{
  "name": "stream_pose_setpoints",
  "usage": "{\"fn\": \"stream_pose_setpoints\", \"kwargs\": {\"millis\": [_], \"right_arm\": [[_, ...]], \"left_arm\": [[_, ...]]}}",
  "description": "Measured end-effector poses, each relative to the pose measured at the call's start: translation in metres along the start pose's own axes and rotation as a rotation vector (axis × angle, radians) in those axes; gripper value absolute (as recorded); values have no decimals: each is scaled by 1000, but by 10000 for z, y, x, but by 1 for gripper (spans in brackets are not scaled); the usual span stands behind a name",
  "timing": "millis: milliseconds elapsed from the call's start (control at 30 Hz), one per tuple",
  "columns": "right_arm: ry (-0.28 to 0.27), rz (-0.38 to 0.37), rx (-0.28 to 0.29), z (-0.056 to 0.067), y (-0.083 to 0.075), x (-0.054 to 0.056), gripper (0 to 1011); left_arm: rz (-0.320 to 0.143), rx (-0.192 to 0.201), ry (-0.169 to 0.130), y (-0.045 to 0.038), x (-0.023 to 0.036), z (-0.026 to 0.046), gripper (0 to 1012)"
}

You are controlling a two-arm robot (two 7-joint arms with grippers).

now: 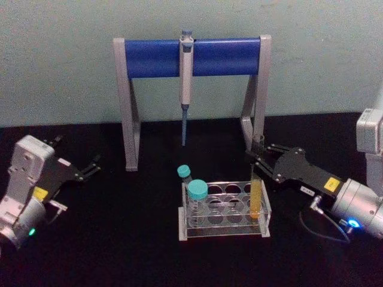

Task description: Pick up the test tube from the test tube rack, shake it, then place it back into the test tube rack.

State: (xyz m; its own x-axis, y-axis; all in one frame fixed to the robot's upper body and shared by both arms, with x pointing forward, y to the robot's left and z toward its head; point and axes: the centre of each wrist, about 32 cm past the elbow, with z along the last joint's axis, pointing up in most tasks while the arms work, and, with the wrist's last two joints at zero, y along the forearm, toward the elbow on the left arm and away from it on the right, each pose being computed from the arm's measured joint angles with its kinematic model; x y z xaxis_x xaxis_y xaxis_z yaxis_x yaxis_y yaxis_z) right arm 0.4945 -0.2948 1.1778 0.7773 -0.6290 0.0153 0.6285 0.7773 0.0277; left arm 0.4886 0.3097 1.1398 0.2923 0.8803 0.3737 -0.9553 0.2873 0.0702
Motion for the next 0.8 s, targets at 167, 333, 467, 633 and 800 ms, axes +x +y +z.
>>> {"fn": "stream_pose_setpoints", "kwargs": {"millis": [167, 333, 467, 633, 800], "right_arm": [[2, -2, -9, -42, -1, 6, 233], [2, -3, -15, -66, 3, 10, 233], [3, 0, -19, -84, 6, 10, 233], [3, 2, -23, -96, 9, 12, 233], [6, 6, -30, -106, 14, 16, 233]], "left_arm": [[0, 0, 0, 0, 0, 0, 1001], [0, 0, 0, 0, 0, 0, 1001], [0, 0, 0, 0, 0, 0, 1001], [0, 0, 0, 0, 0, 0, 1001], [0, 0, 0, 0, 0, 0, 1001]]}}
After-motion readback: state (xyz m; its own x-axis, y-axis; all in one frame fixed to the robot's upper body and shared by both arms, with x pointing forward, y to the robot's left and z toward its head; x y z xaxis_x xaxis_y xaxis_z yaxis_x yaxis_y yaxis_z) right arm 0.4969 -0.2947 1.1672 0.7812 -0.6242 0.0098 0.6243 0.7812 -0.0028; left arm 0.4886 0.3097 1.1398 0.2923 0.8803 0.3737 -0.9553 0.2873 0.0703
